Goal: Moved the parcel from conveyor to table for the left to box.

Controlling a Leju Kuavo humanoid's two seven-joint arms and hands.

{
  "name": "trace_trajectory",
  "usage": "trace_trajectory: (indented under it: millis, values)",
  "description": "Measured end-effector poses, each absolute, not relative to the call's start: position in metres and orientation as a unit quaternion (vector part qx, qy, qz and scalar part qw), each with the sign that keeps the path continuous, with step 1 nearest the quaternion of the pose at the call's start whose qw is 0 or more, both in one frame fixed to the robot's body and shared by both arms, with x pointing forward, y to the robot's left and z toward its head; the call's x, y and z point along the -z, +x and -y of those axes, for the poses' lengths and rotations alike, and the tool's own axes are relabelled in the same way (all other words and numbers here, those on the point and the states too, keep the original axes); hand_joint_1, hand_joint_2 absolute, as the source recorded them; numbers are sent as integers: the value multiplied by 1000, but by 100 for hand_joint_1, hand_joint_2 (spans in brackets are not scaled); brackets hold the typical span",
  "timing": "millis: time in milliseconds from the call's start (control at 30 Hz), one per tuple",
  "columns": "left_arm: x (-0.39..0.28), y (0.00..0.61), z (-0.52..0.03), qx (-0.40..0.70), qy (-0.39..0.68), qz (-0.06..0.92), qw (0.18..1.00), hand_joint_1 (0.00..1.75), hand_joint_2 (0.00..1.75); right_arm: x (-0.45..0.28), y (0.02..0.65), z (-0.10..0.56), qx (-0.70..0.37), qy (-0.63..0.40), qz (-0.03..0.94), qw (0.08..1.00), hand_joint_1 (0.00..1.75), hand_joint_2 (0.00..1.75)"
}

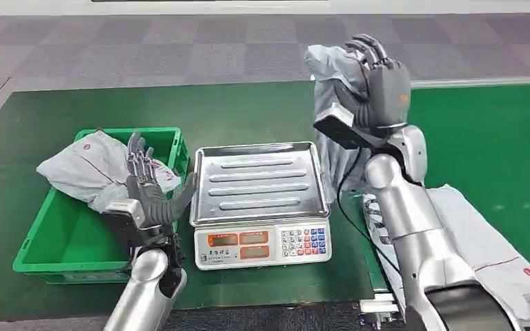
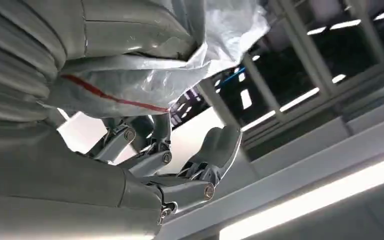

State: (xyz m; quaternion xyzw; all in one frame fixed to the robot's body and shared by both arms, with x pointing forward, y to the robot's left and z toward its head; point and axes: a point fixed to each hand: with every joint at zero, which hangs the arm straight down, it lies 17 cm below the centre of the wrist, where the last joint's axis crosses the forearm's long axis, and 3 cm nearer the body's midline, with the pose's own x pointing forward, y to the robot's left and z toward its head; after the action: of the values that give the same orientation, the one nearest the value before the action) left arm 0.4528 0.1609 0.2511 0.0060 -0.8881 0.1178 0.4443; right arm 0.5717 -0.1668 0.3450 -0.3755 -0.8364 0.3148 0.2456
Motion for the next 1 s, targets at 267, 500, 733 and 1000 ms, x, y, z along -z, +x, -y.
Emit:
trace_trajectory:
  millis: [267,500,733,1000]
  values:
    - [-264,446,-173,-136,28,893,428,0,175,-344,582,150,-342,-365,830,246,175,175]
    - [-286,432,-205,-190,106,891,399,0,175,-305,590,73,-447,-296,799,273,175,175]
    - [-285,433,-203,-200,89,889,403,0,175,-176,569,22,-605,-194,668,387,175,175]
    - [-276,436,-207,-204,86,883,413,0,175,-96,536,26,-681,-144,583,420,0,175]
